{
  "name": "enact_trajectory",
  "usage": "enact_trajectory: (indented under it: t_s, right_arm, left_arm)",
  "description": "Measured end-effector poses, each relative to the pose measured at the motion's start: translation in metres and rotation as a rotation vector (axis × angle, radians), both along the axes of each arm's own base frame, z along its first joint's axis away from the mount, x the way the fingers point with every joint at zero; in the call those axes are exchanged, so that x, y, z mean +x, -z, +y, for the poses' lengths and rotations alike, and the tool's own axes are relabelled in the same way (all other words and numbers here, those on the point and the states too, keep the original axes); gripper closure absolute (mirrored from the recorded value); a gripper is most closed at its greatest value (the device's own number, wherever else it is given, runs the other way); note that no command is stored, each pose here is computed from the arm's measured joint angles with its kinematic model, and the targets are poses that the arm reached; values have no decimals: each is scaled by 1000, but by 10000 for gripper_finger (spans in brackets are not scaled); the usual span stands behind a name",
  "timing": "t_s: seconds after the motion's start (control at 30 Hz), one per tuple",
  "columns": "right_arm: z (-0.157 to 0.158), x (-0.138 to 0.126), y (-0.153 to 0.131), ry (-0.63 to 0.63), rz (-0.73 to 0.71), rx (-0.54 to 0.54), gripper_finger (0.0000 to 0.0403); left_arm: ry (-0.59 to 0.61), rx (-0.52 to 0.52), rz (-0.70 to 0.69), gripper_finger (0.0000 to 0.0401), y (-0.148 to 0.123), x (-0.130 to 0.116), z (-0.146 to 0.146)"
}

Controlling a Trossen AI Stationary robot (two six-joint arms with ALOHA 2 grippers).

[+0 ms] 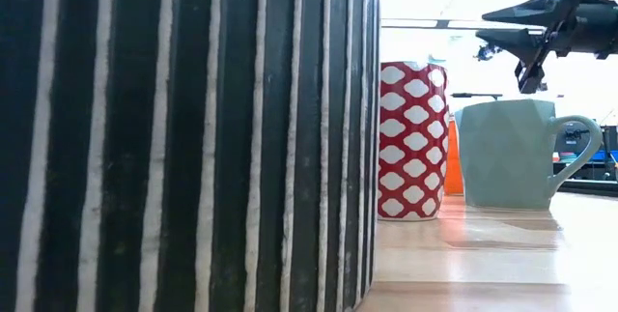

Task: Place coffee mugs
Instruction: Put the white blue patterned mug on the shelf

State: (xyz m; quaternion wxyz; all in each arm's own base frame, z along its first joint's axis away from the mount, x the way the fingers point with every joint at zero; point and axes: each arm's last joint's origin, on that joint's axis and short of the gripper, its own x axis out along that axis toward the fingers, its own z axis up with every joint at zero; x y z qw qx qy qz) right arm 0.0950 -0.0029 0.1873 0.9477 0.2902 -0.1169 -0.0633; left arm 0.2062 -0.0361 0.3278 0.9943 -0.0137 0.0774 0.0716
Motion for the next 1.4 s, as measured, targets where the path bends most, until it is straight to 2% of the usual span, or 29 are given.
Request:
enact_trajectory:
  t_s: [0.2, 0.33, 0.47, 0.7, 0.83, 0.97, 1.17, 1.4]
  right_arm:
    - [2, 0, -3, -58, 0, -63, 308]
    - [3, 0, -3, -93, -2, -72, 307]
    - [4, -1, -5, -118, -24, -77, 291]
    - [3, -5, -19, -89, -163, -132, 239]
    - [3, -8, -34, -63, -153, -213, 226]
    - [3, -9, -50, -42, -12, -296, 230]
    - [1, -6, -69, -20, 270, -288, 247]
    - [1, -3, -96, -49, 501, -294, 258]
  left_arm:
    - [-7, 30, 46, 331, 1, 34, -5]
    - [-19, 82, 34, 296, 8, 53, -3]
    - [-42, 89, -4, 261, 13, 67, 1]
    - [-61, 38, -201, 220, -7, 67, 4]
    - [-62, 36, -212, 218, -21, 61, 5]
    - [-64, 63, -130, 223, -32, 60, 6]
    - [-54, 107, 55, 226, -23, 58, 7]
    - [-94, 13, 128, 229, -12, 62, 12]
